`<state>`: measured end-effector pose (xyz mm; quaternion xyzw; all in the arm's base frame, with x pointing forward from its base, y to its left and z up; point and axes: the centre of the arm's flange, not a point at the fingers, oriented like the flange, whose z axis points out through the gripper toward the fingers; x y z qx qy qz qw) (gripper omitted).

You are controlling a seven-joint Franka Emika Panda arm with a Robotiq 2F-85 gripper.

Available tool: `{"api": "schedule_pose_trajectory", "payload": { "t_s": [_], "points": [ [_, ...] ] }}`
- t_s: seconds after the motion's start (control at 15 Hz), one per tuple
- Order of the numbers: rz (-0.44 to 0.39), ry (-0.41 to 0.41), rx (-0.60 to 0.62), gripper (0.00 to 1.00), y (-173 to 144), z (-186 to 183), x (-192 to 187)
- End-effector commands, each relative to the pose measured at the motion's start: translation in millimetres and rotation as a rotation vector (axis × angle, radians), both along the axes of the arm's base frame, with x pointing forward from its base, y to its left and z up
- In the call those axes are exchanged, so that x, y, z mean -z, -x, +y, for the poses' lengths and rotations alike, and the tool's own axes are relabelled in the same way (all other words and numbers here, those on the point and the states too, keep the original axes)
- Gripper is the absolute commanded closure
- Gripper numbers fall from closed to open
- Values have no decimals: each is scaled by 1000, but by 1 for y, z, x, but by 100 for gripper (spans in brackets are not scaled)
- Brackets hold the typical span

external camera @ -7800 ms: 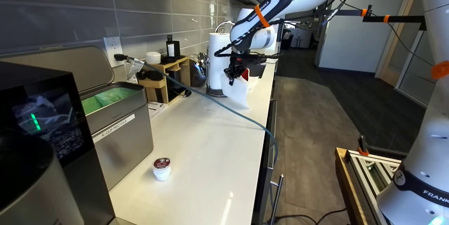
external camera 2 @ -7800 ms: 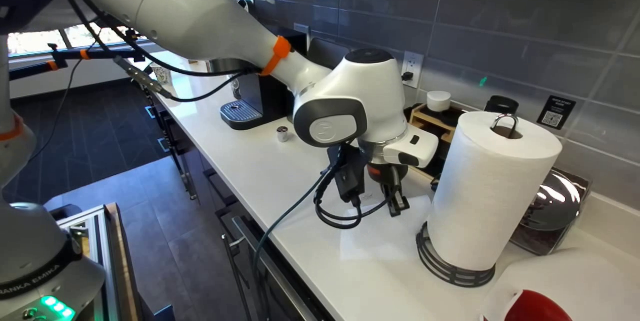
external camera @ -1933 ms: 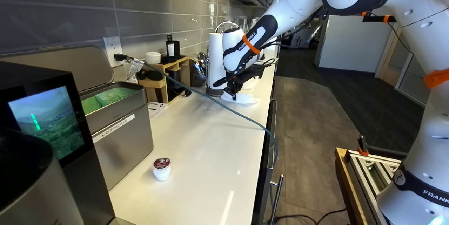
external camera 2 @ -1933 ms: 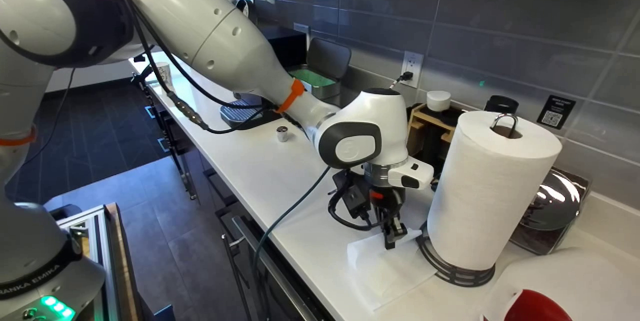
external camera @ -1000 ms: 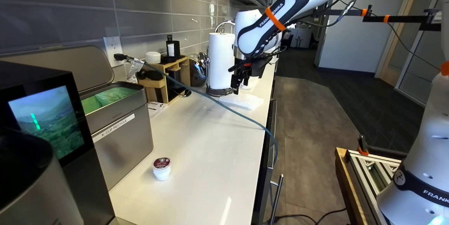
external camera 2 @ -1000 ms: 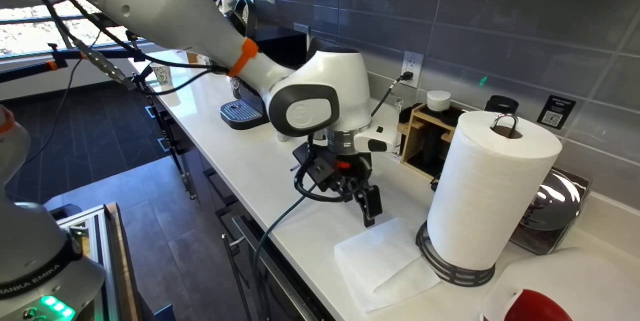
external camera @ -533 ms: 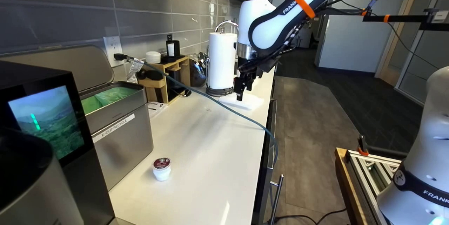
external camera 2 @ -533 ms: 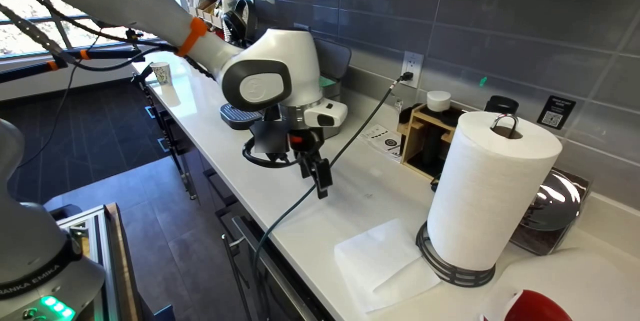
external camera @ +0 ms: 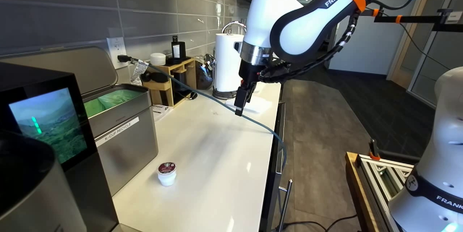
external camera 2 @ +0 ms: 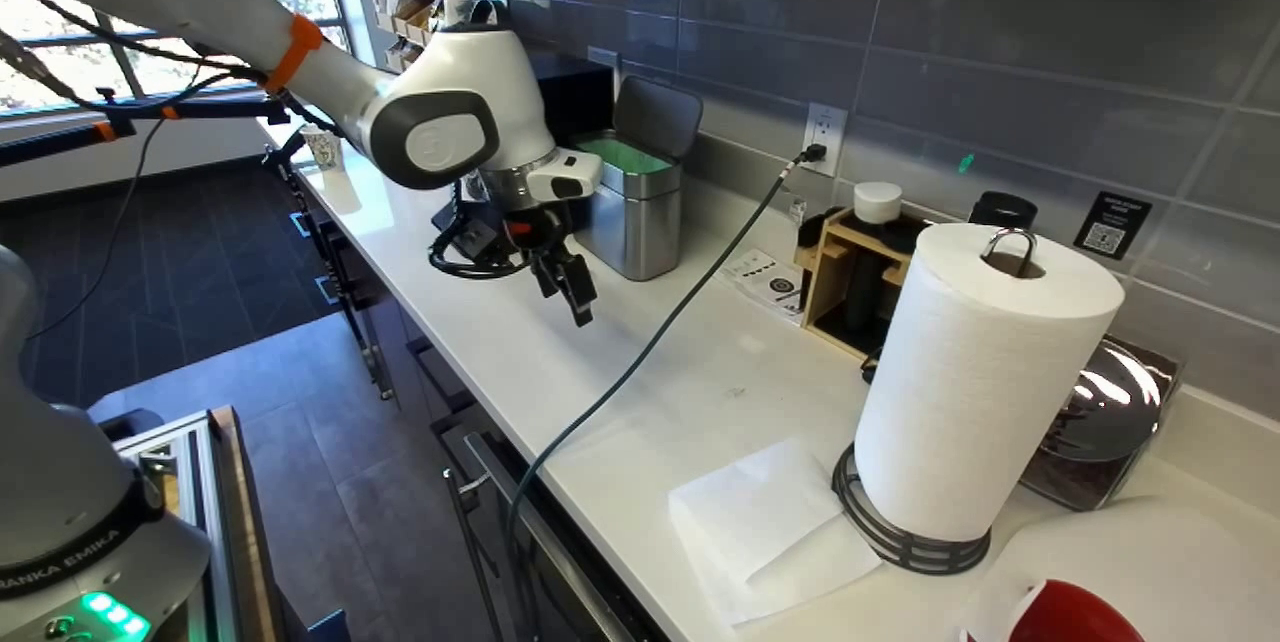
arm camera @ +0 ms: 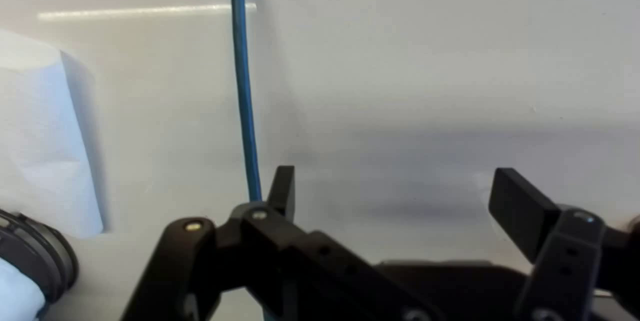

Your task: Wipe the counter with the paper towel

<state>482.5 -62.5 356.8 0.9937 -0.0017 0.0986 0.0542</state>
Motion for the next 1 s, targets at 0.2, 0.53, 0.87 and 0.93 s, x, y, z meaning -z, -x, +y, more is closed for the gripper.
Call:
{"api": "schedule_pose_trajectory", "payload": {
  "t_s": [0.2,0.53,0.87,0.93],
  "points": [
    [-101,-28,-125,0,-18,43,22],
    [-107,-75,-119,0,-54,127,48],
    [-102,-89,-93,0,-55,148,47],
    [-101,-91,-88,0,-58,149,50]
  ]
}}
